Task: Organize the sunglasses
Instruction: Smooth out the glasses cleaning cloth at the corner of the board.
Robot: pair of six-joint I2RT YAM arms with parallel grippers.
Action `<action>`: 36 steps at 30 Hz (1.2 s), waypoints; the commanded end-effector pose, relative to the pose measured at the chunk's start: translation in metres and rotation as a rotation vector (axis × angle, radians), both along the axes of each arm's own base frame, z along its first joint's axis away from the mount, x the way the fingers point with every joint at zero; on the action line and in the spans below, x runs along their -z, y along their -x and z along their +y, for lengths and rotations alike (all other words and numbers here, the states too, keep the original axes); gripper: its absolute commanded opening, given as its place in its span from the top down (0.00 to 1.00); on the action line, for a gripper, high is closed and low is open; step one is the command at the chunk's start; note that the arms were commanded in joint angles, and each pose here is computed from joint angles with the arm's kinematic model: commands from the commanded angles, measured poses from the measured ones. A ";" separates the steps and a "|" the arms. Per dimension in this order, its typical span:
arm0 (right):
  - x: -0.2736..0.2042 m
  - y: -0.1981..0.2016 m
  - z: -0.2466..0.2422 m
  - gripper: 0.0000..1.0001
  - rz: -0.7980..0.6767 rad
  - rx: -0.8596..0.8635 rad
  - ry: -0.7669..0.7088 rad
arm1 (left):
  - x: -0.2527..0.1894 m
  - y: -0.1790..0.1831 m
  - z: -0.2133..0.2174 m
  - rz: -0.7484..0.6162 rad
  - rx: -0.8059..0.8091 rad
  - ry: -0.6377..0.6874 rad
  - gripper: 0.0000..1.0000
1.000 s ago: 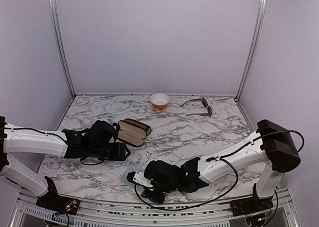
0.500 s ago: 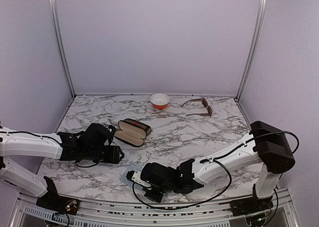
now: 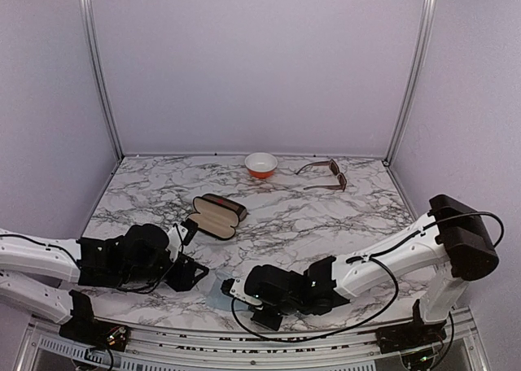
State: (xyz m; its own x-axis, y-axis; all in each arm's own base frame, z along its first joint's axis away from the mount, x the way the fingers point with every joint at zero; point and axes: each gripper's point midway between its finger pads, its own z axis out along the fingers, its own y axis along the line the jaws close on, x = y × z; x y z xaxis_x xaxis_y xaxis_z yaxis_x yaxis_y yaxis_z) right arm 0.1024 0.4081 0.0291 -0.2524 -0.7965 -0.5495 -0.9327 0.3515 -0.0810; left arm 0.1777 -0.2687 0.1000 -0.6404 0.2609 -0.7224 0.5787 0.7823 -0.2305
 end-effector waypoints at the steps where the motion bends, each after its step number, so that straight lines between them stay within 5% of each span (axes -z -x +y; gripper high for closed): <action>1: -0.001 -0.001 -0.023 1.00 0.016 0.049 0.028 | -0.017 0.017 -0.017 -0.199 0.162 0.085 0.45; 12: 0.011 0.002 -0.051 1.00 0.057 0.135 0.043 | 0.048 0.079 -0.046 -0.393 0.655 -0.224 0.47; 30: 0.006 0.001 -0.063 1.00 0.047 0.163 0.006 | 0.077 0.100 -0.071 -0.477 0.939 -0.307 0.54; 36: 0.003 0.001 -0.063 1.00 0.046 0.163 -0.007 | 0.091 0.097 -0.081 -0.486 0.962 -0.344 0.64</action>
